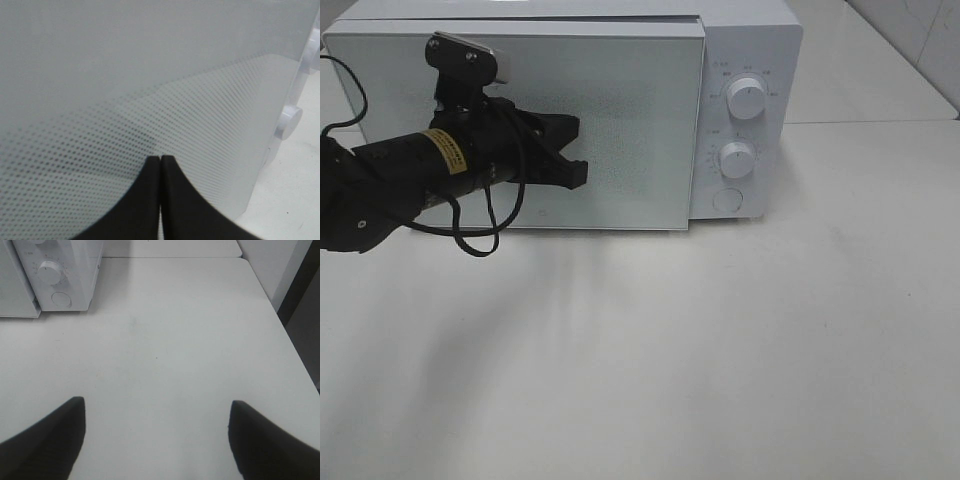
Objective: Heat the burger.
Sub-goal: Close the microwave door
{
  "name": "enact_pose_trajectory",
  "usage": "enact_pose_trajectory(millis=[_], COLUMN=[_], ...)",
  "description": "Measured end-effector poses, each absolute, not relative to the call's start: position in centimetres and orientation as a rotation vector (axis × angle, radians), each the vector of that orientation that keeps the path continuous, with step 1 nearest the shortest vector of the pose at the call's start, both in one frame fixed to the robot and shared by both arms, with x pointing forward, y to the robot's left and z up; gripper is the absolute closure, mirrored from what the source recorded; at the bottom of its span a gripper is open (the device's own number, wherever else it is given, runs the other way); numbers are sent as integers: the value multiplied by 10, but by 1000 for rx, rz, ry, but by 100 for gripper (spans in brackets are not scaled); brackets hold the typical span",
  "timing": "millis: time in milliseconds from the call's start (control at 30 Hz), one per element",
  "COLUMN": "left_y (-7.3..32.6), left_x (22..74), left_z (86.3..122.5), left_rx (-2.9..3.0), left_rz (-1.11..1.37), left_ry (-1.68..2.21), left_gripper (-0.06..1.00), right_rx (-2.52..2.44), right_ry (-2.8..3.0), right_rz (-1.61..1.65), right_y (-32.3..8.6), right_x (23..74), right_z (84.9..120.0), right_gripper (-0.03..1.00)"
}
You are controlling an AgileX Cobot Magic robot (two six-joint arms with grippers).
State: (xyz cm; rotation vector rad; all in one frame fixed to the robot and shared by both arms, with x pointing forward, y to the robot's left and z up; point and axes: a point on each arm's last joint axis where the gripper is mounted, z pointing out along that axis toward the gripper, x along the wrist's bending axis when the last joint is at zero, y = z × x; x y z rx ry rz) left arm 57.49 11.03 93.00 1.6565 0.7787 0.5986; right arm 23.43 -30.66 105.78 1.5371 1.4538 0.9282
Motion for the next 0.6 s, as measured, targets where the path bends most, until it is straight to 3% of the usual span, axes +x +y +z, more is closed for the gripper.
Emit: enact_pose_trajectory(millis=[600], left_y=[64], left_x=[596], left_z=[926], left_rx=[1680], left_rz=[570], left_ry=[721], left_gripper=[94], right_rx=[1537], right_ry=[1454], right_rz=[928], right_y=[-307], right_x=[234], right_z=[1058], right_gripper=[21])
